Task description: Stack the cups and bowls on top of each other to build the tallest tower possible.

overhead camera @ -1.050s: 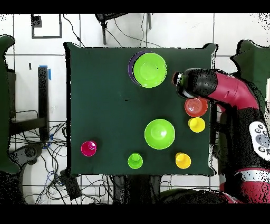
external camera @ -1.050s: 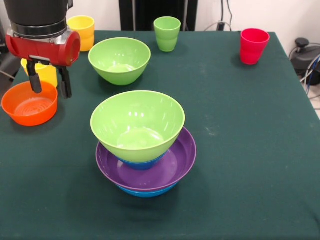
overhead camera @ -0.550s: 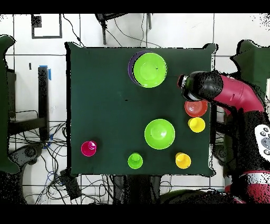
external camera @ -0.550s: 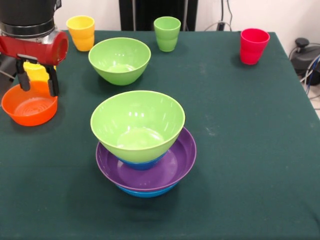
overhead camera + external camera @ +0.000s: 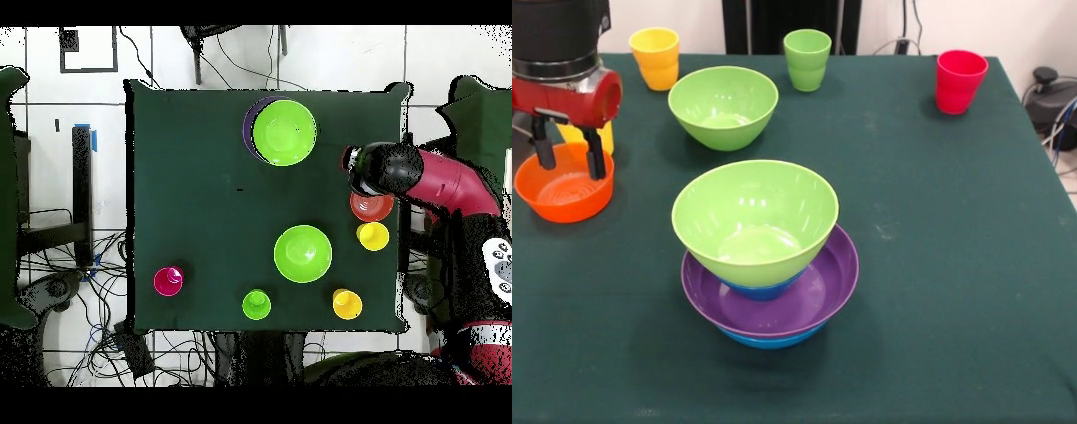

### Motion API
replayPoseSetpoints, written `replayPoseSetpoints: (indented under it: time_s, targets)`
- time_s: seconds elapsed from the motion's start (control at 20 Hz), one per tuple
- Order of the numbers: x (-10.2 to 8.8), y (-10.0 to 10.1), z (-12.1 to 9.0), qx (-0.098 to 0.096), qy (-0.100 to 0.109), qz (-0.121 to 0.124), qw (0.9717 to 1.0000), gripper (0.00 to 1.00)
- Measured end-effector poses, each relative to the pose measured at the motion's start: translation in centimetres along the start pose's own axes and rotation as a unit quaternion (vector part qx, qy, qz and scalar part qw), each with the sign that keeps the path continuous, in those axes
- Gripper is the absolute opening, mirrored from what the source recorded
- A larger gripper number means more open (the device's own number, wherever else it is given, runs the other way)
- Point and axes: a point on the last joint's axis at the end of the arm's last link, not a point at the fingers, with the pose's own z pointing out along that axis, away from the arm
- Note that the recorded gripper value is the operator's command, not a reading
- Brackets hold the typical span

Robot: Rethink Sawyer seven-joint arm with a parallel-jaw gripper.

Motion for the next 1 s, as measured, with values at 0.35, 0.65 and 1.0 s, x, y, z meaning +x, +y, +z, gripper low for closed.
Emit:
replayPoseSetpoints:
  time_s: [0.35, 0.65, 1.0]
  targets:
    - [1.5, 0.7, 1.6, -0.006, 0.006, -0.004, 1.0, 1.0]
    - [3.0, 1.4, 2.1, -0.011, 0.02, -0.008, 0.9997, 1.0]
    - [4.1, 1.8, 2.6, -0.015, 0.031, -0.01, 0.9994, 1.0]
